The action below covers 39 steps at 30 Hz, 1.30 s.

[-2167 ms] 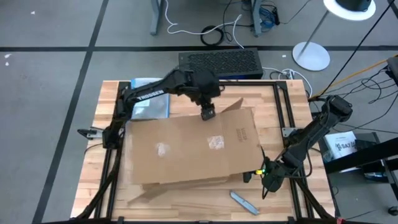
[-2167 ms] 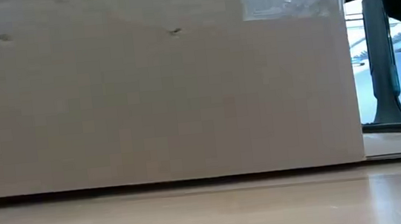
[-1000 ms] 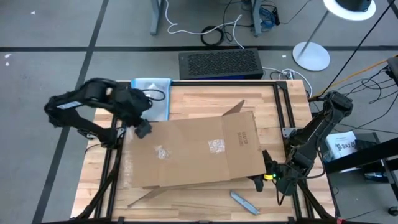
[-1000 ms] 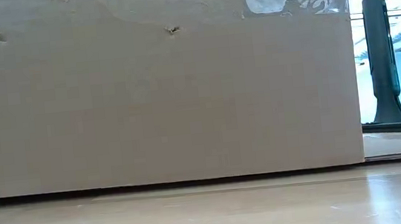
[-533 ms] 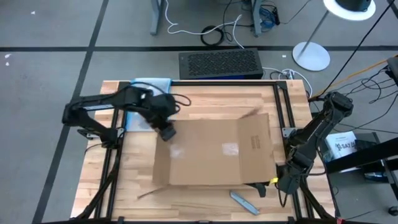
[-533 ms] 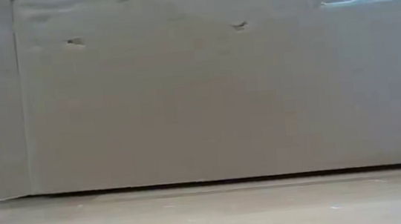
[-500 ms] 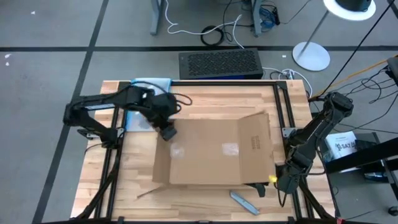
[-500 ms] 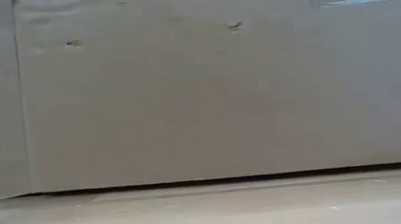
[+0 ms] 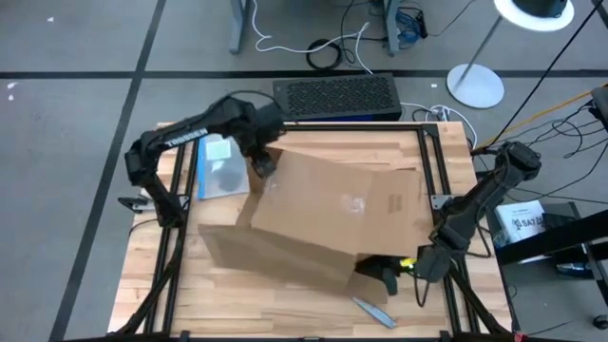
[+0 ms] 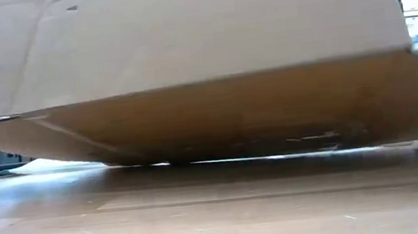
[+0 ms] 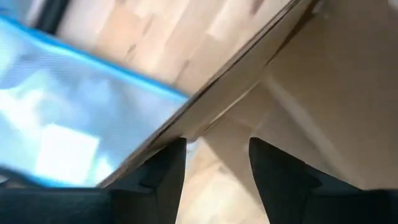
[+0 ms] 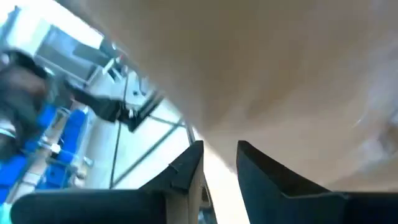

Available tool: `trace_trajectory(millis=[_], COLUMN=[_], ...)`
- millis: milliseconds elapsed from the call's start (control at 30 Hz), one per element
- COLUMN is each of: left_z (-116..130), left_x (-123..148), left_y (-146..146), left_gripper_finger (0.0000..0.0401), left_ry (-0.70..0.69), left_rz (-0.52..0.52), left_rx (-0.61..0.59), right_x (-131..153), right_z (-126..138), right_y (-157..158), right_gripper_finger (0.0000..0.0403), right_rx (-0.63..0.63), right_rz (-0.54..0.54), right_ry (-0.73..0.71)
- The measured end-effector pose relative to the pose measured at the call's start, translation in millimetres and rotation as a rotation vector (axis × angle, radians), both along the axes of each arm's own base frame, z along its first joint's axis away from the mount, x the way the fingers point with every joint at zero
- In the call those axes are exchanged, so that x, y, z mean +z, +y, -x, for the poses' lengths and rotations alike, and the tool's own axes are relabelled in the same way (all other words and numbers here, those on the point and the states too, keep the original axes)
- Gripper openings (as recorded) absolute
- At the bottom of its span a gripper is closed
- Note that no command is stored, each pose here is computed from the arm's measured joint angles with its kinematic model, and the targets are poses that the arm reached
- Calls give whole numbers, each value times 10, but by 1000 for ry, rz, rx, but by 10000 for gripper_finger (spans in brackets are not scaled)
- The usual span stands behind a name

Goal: Unpack boxes
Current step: Break down box until it is fully flat

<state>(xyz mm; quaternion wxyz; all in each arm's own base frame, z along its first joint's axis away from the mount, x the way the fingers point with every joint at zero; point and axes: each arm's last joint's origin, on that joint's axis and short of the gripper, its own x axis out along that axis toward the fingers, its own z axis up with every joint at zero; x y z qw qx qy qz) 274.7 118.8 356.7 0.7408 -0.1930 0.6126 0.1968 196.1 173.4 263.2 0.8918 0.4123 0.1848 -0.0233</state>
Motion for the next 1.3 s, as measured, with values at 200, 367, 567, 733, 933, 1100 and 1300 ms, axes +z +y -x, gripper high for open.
trace_trajectory(millis=[200,367,567,733,933,1100,1300], left_z=[210,413,300,1,-330,-571,-707], left_x=[448,971,1298,1158,723,435,259], left_y=[-29,-187,-611,-982,-1109,-1106,-1126], left_gripper_finger=[184,184,184,184,184,184,184], left_ry=[-64,-295,-576,-533,-246,-156,-104], left_rz=[-127,-138,36,102,101,114,136], left_rx=[4,27,-37,-158,-228,-258,-291], right_x=[-121,-230,-302,-259,-326,-426,-605], right_z=[181,264,394,524,516,545,543], right_y=[75,33,28,123,-32,-146,-236], right_gripper_finger=[86,86,86,86,86,86,86], right_rx=[-6,-28,-113,-187,-325,-458,-609], right_rz=[56,105,85,107,126,74,87], right_ry=[97,203,254,112,143,201,161])
